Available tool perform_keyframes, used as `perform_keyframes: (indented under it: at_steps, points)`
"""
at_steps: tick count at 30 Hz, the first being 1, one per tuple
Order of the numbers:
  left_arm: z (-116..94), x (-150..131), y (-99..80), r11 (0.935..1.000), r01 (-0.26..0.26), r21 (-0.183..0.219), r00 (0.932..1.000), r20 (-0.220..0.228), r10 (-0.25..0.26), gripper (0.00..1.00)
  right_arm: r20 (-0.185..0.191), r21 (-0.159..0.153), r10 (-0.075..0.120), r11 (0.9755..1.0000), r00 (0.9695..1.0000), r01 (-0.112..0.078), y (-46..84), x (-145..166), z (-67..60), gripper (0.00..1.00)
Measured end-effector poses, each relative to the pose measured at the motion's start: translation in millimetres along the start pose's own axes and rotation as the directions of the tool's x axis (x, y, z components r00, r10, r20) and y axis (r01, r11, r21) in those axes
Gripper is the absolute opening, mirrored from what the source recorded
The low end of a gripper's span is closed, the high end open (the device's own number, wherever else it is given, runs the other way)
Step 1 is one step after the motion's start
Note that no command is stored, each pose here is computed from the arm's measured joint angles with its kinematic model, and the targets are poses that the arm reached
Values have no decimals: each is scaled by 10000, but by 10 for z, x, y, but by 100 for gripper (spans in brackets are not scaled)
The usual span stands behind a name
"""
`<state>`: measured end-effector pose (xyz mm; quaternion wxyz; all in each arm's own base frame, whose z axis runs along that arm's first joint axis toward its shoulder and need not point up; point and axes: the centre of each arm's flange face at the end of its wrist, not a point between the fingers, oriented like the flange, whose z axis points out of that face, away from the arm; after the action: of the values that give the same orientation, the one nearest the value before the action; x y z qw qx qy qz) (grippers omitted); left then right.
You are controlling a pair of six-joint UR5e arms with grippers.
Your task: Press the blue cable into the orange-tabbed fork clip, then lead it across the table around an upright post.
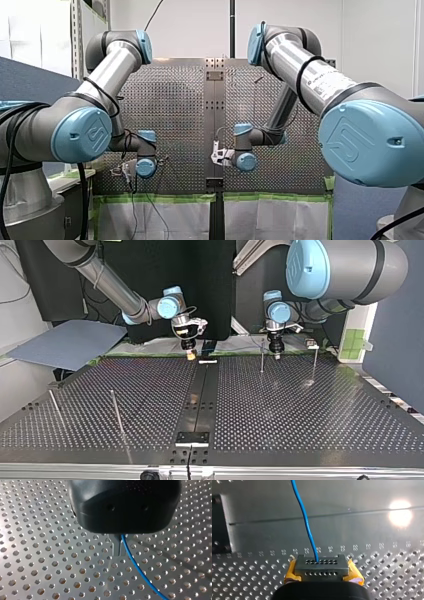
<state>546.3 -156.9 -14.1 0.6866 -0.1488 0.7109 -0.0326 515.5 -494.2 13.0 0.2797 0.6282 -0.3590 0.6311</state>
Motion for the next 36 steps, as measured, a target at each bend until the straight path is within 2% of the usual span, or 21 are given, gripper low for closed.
perform_keyframes:
  at_steps: [4,8,16,22,25,27,28,29,30,31,33,34,35,36]
  points:
    - [22,-12,33,10000,-4,-61,10000,23,4,0,-70,-84,9,10000,10000,-9,80,30,39,0]
    - [45,-23,55,10000,-71,-7,10000,36,71,0,-80,-88,-5,10000,10000,5,106,39,54,0]
    - [56,-12,33,9962,-684,544,9975,-130,692,0,-38,-90,-18,10000,10000,18,111,30,52,0]
    - [39,1,85,9924,-1202,271,9920,-344,1211,0,5,-90,-17,10000,10000,17,112,25,48,0]
    - [37,4,96,9896,-1408,279,9891,-397,1419,0,26,-85,-16,10000,10000,16,112,16,46,0]
    - [39,6,95,9886,-1457,368,9882,-420,1472,20,49,-85,-16,10000,10000,16,112,10,43,0]
    - [42,6,95,9882,-1471,438,9879,-431,1490,20,63,-85,-15,10000,10000,16,112,6,42,0]
    - [44,7,94,9878,-1476,498,9877,-440,1498,38,77,-86,-14,10000,10000,15,112,1,40,0]
    - [46,7,94,9875,-1475,561,9876,-453,1501,52,89,-87,-14,10000,10000,15,112,-3,39,0]
    - [49,8,92,9871,-1463,652,9876,-471,1495,52,98,-85,-14,10000,10000,15,112,-6,38,0]
    - [49,12,90,9868,-1421,778,9879,-520,1464,78,113,-82,-13,10000,9999,14,112,-10,37,0]
    - [47,16,93,9870,-1385,821,9880,-569,1434,78,126,-78,-12,10000,9999,13,111,-15,35,0]
    - [46,18,98,9873,-1361,825,9881,-611,1413,95,137,-81,-12,10000,9999,13,112,-19,34,0]
    - [43,20,110,9881,-1321,788,9882,-671,1375,100,144,-81,-13,10000,9999,14,112,-21,33,0]
